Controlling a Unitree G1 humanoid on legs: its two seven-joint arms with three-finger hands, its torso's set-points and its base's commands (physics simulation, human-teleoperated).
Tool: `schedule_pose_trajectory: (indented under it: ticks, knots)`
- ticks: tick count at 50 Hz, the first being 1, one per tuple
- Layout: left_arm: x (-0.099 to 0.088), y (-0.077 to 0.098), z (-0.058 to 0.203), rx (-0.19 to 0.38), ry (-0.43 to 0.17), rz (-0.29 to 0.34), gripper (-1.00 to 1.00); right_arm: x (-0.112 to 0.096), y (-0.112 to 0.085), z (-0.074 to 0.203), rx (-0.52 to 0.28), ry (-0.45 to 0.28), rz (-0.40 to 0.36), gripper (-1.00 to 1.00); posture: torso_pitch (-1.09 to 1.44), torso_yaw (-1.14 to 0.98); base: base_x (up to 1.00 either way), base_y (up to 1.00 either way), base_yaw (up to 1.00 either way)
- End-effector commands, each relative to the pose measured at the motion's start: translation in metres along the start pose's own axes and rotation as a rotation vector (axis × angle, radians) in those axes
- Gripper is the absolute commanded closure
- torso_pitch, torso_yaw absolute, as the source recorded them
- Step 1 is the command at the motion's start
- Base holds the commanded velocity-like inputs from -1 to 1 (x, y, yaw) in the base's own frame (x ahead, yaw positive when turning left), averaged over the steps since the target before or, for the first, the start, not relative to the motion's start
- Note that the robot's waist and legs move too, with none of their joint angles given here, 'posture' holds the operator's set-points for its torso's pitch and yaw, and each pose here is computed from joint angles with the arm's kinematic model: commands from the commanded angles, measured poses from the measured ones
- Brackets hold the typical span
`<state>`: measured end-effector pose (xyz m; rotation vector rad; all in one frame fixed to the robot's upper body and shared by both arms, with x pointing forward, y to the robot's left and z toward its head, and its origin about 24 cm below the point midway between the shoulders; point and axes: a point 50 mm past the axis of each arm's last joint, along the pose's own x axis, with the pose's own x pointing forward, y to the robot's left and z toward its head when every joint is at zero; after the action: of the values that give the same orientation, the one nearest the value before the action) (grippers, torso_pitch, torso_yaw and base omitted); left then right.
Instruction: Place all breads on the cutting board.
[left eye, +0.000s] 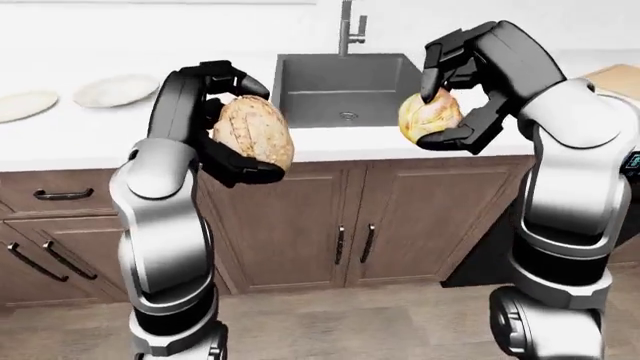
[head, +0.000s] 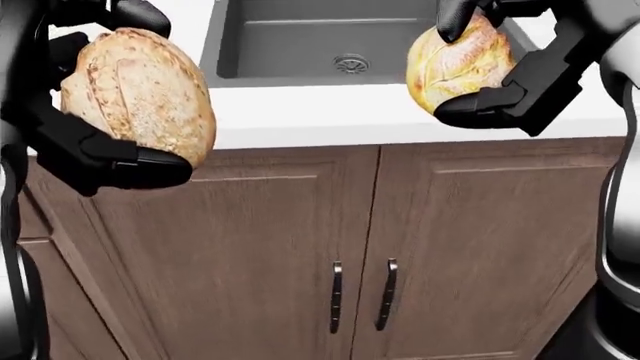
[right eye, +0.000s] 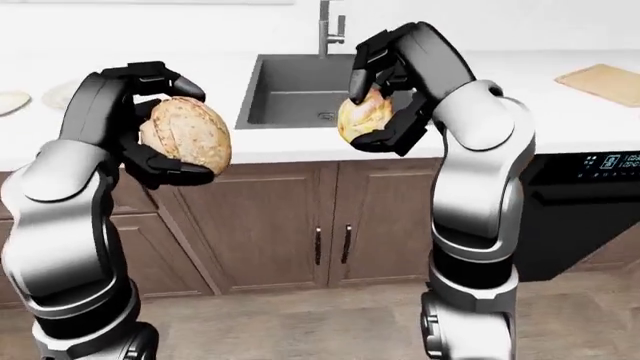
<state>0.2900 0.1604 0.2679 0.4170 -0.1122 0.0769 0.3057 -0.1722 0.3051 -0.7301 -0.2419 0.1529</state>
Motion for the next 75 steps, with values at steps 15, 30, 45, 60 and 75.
schedule_pose_trajectory:
  ticks: [15, 30, 45, 60, 75]
  knots:
    - [-0.0039, 0.0047, 0.0143, 0.012, -0.070, 0.020, 1.00, -0.0037, -0.0104, 0.0128, -0.018, -0.048, -0.048, 1.00, 0.00, 0.00, 0.00, -1.00, 0.00]
    - [-0.0062, 0.0054, 0.0167, 0.017, -0.079, 0.016, 1.00, -0.0042, -0.0130, 0.0148, -0.015, -0.049, -0.053, 1.00, 0.00, 0.00, 0.00, -1.00, 0.00]
    - [-0.0063, 0.0041, 0.0180, 0.023, -0.088, 0.011, 1.00, -0.0034, -0.0123, 0.0151, -0.012, -0.051, -0.050, 1.00, 0.00, 0.00, 0.00, -1.00, 0.00]
    - [-0.0060, 0.0046, 0.0161, 0.021, -0.087, 0.015, 1.00, -0.0032, -0.0109, 0.0155, -0.010, -0.061, -0.052, 1.00, 0.00, 0.00, 0.00, -0.62, 0.00]
    - [-0.0066, 0.0044, 0.0143, 0.022, -0.088, 0.013, 1.00, -0.0020, -0.0078, 0.0142, -0.008, -0.060, -0.043, 1.00, 0.00, 0.00, 0.00, -0.46, 0.00]
